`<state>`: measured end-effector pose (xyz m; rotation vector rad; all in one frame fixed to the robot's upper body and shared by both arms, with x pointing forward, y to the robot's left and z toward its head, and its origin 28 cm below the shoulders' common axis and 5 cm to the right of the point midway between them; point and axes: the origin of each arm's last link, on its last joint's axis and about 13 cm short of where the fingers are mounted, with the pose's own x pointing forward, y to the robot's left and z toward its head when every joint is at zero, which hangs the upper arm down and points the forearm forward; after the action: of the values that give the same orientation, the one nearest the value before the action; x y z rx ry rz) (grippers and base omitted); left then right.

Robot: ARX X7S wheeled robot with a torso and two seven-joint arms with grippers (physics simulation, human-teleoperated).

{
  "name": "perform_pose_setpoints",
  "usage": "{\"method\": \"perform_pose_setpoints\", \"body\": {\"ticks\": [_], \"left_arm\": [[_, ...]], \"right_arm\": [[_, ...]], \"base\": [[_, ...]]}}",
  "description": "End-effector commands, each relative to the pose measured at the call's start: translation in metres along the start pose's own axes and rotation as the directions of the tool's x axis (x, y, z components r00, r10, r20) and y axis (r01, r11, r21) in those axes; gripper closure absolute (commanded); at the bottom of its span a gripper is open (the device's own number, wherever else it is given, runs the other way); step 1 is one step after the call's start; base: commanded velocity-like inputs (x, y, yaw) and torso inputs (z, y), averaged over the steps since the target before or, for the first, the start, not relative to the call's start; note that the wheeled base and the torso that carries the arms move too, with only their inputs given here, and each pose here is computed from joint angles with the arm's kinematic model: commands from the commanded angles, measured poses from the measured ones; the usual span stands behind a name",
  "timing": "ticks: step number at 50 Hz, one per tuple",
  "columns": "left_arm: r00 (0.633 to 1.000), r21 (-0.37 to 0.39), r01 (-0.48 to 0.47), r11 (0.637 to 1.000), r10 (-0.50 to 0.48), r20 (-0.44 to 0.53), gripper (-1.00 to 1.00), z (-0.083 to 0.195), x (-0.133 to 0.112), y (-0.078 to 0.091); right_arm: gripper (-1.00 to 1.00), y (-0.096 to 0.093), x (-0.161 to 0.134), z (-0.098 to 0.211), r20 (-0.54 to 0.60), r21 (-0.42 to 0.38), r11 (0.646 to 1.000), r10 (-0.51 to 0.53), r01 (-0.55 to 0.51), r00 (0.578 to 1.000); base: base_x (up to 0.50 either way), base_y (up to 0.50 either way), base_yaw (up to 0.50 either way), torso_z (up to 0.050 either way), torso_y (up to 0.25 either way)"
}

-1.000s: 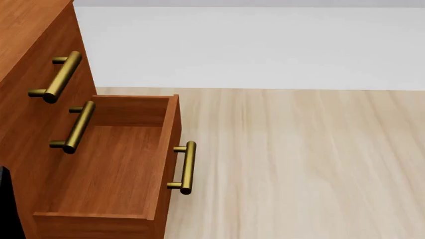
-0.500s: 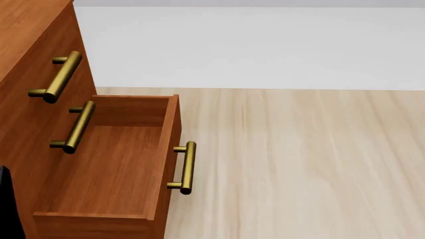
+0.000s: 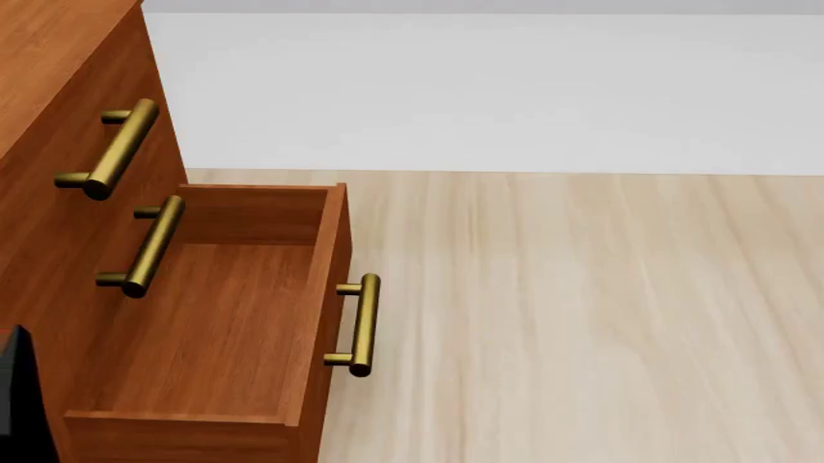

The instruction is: Put the wine bottle in the bottom drawer of the cabinet.

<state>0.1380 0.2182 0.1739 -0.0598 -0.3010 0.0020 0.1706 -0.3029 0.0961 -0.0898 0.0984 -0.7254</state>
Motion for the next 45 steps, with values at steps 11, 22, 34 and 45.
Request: {"method": "perform_pose_setpoints", "body": {"ticks": [11,22,34,45], "left_arm": [[1.000,-0.002,0.007,1.000,-0.007,-0.004,-1.00,-0.001,0.000,-0.001],[1.000,0.006,0.003,1.000,-0.003,-0.004,-1.00,-0.002,0.001,-0.001],[1.000,0.006,0.004,1.000,-0.004,-0.010,-1.00,-0.003,0.002,-0.001],[1.000,0.007,0.005,1.000,-0.005,-0.011,-1.00,-0.003,0.002,-0.001]], "right_arm": [[-1.00,0.001,0.012,-0.010,-0.038,-0.007,1.000,-0.005,0.005,0.999],[-1.00,0.004,0.017,-0.009,-0.046,-0.020,1.000,0.000,-0.001,0.999],[-1.00,0.007,0.023,0.000,-0.038,-0.030,1.000,0.005,-0.007,0.999],[-1.00,0.005,0.026,0.000,-0.048,-0.029,1.000,-0.004,0.002,0.999]], "base": [[0.00,0.00,0.00,0.000,0.000],[0.00,0.00,0.00,0.000,0.000],[0.00,0.00,0.00,0.000,0.000],[0.00,0.00,0.00,0.000,0.000]]}}
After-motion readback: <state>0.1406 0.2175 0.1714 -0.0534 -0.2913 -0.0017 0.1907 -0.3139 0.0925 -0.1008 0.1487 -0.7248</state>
